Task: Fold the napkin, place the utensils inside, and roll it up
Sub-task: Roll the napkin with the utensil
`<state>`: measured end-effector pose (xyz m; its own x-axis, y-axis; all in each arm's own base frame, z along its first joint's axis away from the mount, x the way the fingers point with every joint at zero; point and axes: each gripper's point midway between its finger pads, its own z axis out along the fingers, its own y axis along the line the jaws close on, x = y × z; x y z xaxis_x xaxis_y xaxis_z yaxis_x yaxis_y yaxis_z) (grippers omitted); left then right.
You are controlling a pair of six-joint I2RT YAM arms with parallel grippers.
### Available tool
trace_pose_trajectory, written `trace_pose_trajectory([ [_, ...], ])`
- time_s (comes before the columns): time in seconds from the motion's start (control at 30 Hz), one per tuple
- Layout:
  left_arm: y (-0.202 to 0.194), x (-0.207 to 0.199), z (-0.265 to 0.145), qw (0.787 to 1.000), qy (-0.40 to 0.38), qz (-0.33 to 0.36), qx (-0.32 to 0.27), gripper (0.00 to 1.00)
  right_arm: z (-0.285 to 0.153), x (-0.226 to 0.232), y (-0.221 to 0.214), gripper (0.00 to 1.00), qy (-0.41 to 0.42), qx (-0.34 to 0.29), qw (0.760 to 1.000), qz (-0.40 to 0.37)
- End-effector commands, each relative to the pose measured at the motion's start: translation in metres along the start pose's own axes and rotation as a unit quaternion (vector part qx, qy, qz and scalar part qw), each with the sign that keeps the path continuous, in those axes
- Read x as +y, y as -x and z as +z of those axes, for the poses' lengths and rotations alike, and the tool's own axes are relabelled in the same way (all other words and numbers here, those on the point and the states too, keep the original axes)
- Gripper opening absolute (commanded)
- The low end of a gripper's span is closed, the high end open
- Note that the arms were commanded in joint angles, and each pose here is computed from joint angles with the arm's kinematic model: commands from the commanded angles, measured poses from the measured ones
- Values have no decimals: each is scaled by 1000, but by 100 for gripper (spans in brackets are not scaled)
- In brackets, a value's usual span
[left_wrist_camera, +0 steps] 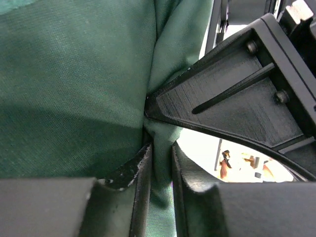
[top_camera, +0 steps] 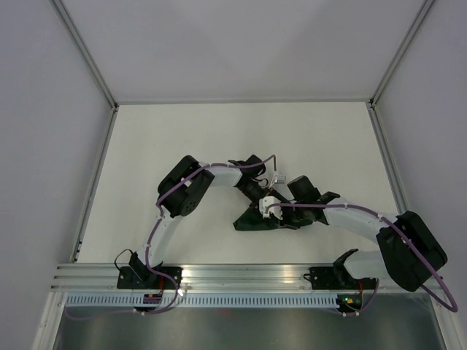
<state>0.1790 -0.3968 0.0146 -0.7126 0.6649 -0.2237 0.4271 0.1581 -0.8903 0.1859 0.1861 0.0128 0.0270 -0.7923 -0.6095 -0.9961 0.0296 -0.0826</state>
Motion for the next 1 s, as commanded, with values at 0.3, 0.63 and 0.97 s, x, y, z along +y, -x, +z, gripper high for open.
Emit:
trace_pose_trajectory([
  [0.3,26,32,-37,990,93,-76,-77,36,5,19,-11,3,93,27,995,26],
  [0.63,39,28,-83,983,108,-69,-135,38,9,28,-22,1,157,45,985,57],
  [0.97,51,25,-159,943,205,-38,-258,34,14,22,-27,1,242,57,962,109],
])
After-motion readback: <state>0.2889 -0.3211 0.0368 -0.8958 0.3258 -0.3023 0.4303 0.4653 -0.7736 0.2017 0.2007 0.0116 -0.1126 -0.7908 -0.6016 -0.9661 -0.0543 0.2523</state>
